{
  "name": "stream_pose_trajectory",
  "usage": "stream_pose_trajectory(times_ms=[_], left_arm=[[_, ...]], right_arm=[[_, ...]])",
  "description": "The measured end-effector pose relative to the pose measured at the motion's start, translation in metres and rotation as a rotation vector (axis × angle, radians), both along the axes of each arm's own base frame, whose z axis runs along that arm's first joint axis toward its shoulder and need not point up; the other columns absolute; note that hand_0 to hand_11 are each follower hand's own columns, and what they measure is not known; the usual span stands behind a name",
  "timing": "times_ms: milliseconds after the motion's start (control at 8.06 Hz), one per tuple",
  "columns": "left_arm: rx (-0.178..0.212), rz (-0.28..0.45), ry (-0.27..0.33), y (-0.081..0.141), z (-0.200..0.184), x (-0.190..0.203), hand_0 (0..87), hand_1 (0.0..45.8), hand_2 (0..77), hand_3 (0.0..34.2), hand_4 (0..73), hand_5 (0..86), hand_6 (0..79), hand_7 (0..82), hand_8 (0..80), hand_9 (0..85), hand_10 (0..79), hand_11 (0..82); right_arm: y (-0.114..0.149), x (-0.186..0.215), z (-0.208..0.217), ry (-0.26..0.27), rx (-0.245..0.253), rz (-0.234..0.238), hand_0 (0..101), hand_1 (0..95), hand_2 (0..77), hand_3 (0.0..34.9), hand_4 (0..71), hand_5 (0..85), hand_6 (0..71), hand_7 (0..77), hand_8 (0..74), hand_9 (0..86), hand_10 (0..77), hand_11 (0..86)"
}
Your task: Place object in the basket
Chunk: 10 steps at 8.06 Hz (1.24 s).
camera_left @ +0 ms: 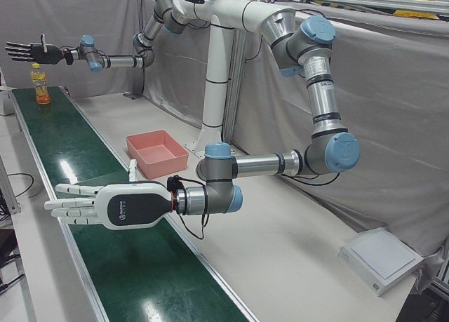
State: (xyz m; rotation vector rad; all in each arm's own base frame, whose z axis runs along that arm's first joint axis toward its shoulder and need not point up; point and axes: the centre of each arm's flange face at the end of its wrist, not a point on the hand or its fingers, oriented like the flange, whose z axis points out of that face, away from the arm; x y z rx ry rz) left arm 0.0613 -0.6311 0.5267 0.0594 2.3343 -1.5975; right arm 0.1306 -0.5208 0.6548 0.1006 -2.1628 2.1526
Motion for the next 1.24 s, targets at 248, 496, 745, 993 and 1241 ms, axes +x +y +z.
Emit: stream_pose_trajectory(times_ms=[248,496,745,993,1241], left_arm=[[0.002,0.0,0.001,-0.0002,-0.001,0.0001,50.3,6.0,0.0,0.0,16.9,9.3,0.0,0.5,3.8,7.6,7.6,12.0],[0.004,-0.001,0.001,-0.0011,-0.0026,-0.0001,50.3,6.0,0.0,0.0,16.9,9.3,0.0,0.5,3.8,8.2,7.6,12.0],[0.005,-0.001,0.002,-0.0013,-0.0032,0.0,50.3,6.0,0.0,0.0,16.9,9.3,0.0,0.5,3.8,8.2,7.6,12.0],[0.006,0.0,0.002,-0.0017,-0.0039,0.0003,50.5,6.0,0.0,0.0,17.4,9.3,0.0,0.5,3.8,8.2,7.6,12.0],[0.008,-0.001,0.003,-0.0018,-0.0051,-0.0001,50.3,6.0,0.0,0.0,17.4,9.3,0.0,0.5,3.8,8.2,7.6,12.5]], right_arm=[[0.0,0.0,0.0,0.0,0.0,0.0,0,0.0,0.5,0.3,0.0,0.0,0.0,0.5,0.0,0.0,0.0,0.0],[0.0,0.0,0.0001,0.0,0.0,0.0,0,0.0,0.5,0.3,0.0,0.0,0.0,0.5,0.0,0.0,0.0,0.0],[0.0,0.0,0.0,0.0,0.0,0.0,0,0.0,0.5,0.3,0.0,0.0,0.0,0.5,0.0,0.0,0.0,0.0],[0.0,0.0,0.0,0.0,0.0,0.0,0,0.0,0.5,0.2,0.0,0.0,0.0,0.5,0.0,0.0,0.0,0.0],[0.0,0.0,0.0,0.0,0.0,0.0,0,0.0,0.5,0.3,0.0,0.0,0.0,0.5,0.0,0.0,0.0,0.0]])
